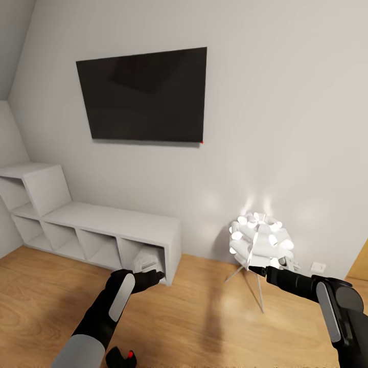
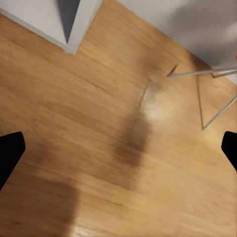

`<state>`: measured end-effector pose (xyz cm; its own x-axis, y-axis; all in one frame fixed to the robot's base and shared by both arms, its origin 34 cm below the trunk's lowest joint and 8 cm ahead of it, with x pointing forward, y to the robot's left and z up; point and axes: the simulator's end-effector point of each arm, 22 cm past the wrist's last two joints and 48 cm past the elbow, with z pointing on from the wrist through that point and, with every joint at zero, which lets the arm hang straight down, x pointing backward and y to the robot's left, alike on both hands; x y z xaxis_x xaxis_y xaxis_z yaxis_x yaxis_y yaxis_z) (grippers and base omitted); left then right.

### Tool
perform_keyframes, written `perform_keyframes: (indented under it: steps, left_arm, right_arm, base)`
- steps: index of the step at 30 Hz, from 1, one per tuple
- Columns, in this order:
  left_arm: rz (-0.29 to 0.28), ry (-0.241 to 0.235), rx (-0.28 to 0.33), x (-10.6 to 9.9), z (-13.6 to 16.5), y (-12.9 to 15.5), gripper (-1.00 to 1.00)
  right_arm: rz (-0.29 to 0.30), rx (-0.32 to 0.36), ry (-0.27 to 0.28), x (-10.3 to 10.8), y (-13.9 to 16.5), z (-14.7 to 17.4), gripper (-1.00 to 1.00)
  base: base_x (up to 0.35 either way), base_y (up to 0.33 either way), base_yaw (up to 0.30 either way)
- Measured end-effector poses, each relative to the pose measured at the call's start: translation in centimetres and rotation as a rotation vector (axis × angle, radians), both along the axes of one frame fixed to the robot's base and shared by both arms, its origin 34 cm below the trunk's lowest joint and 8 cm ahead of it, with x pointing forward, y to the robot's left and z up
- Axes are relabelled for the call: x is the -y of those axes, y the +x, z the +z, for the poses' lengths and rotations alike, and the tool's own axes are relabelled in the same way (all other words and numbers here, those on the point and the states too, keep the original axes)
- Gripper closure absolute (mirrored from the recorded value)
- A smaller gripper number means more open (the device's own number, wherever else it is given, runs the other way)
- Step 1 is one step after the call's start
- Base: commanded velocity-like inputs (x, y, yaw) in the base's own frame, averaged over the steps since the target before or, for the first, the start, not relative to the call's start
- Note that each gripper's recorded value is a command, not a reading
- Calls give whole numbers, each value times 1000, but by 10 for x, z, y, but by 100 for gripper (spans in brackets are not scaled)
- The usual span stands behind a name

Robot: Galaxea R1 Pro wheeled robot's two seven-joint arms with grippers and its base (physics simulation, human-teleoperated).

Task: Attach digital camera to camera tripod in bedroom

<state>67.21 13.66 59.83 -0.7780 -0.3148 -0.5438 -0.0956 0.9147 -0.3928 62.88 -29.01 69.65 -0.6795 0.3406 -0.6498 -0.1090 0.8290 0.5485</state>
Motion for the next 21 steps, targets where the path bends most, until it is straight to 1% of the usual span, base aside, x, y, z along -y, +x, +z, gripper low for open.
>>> perform_keyframes:
  steps: [21]
  left_arm:
    - [0, 0, 1, 0, -45, -9, -100]
  right_arm:
    - [1, -1, -6, 0, -10, -46, -100]
  base:
    - [0, 0, 0]
